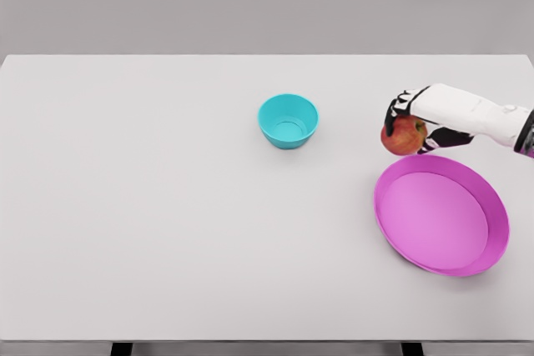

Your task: Put the apple from the pink plate into the blue bowl with your right arm

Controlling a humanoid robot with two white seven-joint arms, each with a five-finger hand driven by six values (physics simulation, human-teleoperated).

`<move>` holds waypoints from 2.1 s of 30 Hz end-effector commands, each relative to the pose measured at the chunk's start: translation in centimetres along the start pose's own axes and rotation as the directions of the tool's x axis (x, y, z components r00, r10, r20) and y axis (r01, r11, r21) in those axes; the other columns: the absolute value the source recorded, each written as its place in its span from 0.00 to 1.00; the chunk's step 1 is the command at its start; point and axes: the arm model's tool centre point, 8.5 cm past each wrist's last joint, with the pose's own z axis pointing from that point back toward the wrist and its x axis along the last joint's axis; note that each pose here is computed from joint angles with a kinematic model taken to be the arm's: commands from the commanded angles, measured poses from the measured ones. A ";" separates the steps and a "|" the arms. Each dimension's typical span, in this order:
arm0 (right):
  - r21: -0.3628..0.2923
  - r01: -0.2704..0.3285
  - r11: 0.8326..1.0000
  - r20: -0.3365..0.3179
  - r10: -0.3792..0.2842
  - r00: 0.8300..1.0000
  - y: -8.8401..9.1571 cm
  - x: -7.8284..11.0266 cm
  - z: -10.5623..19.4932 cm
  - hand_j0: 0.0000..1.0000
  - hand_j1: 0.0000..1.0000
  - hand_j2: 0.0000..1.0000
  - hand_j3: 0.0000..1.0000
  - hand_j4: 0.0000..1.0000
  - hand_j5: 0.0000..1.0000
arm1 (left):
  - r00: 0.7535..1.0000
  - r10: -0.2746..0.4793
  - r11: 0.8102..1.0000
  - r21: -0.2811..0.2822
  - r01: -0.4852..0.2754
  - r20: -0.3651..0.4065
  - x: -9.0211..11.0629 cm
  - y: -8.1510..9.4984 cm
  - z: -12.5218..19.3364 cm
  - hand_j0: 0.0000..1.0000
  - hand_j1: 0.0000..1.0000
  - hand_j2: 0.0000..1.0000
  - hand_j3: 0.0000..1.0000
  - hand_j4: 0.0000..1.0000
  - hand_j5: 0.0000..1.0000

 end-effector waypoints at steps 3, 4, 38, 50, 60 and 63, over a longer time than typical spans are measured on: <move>-0.032 0.047 0.998 0.016 -0.046 0.999 0.5 0.0 -1.4 0.35 0.35 0.35 0.35 0.35 0.35 | 1.000 0.000 1.000 0.000 0.000 0.000 0.0 0.0 0.0 1.00 1.00 1.00 1.00 1.00 1.00; -0.043 0.054 0.998 0.019 -0.054 0.998 0.3 -0.1 -1.9 0.35 0.35 0.35 0.35 0.35 0.35 | 1.000 0.000 1.000 0.000 0.000 0.000 0.0 0.0 0.0 1.00 1.00 1.00 1.00 1.00 1.00; -0.119 0.100 0.988 0.065 -0.093 0.994 -1.2 0.7 -9.3 0.35 0.35 0.35 0.35 0.35 0.35 | 1.000 0.000 1.000 0.000 0.000 0.000 0.0 0.0 0.0 1.00 1.00 1.00 1.00 1.00 1.00; -0.092 0.085 0.992 0.111 -0.075 0.991 -2.2 2.2 -13.2 0.35 0.35 0.35 0.35 0.35 0.35 | 1.000 0.000 1.000 0.000 0.000 0.000 0.0 0.0 0.0 1.00 1.00 1.00 1.00 1.00 1.00; -0.070 0.072 0.995 0.132 -0.062 0.989 -2.3 3.2 -15.0 0.35 0.35 0.35 0.35 0.35 0.35 | 1.000 0.000 1.000 0.000 0.000 0.000 0.0 0.0 0.0 1.00 1.00 1.00 1.00 1.00 1.00; -0.060 0.062 0.996 0.145 -0.053 0.988 -2.3 3.8 -15.7 0.35 0.35 0.35 0.35 0.35 0.35 | 1.000 0.000 1.000 0.000 0.000 0.000 0.0 0.0 0.0 1.00 1.00 1.00 1.00 1.00 1.00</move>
